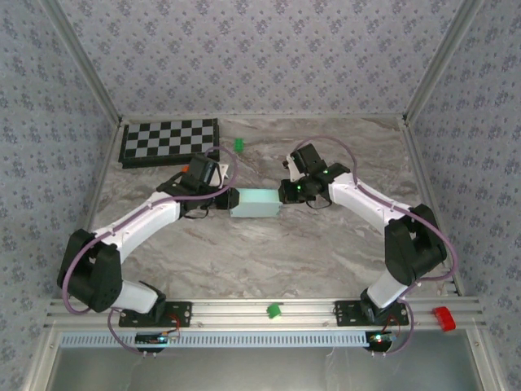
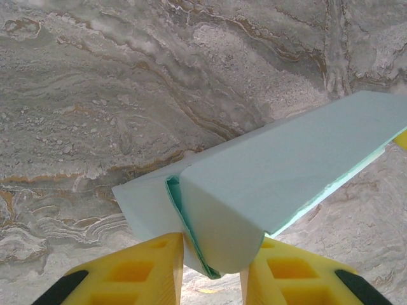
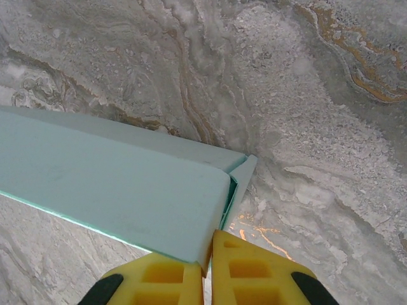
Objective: Fold the paper box
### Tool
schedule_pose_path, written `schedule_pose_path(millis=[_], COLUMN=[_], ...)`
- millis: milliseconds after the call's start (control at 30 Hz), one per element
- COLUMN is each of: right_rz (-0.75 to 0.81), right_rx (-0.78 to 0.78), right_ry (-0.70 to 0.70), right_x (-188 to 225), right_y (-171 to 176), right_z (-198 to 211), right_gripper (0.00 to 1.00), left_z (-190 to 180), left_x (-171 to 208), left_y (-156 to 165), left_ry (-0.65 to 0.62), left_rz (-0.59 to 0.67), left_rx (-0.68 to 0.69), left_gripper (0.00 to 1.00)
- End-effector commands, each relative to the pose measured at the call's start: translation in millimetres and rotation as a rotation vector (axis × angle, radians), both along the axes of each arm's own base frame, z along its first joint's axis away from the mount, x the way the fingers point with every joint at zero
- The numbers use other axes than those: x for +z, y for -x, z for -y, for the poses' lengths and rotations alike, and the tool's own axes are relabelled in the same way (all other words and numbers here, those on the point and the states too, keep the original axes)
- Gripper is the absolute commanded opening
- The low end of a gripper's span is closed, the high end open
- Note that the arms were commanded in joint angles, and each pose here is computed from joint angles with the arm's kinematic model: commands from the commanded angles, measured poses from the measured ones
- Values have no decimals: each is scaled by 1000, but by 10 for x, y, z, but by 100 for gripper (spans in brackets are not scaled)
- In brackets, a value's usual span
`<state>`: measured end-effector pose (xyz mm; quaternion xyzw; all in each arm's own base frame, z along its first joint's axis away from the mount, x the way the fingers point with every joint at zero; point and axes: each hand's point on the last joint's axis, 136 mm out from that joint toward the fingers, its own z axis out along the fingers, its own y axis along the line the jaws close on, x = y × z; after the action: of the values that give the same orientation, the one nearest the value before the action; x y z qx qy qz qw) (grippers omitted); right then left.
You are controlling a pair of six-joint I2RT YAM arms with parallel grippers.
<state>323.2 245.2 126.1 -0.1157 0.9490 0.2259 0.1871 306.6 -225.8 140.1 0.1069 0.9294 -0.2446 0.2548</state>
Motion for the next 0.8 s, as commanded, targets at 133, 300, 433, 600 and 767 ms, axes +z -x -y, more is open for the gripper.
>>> schedule_pose_path(millis=[133, 300, 433, 600, 767], right_rz=[-106, -70, -50, -34, -31], right_rx=[26, 28, 29, 30, 34], right_ry=[86, 69, 65, 59, 57], right_x=[-228, -80, 8, 74, 81], right_y=[233, 145, 105, 62, 55], right_z=[114, 55, 31, 0, -19], right_gripper=[10, 11, 13, 16, 20], left_z=[-56, -81, -94, -114, -135], left_x=[51, -17, -26, -18, 17], left_y=[-10, 3, 9, 13, 14], left_ry=[-28, -43, -45, -50, -49], left_rz=[33, 20, 24, 33, 47], left_rx=[12, 16, 19, 24, 30], left_gripper=[30, 31, 31, 34, 37])
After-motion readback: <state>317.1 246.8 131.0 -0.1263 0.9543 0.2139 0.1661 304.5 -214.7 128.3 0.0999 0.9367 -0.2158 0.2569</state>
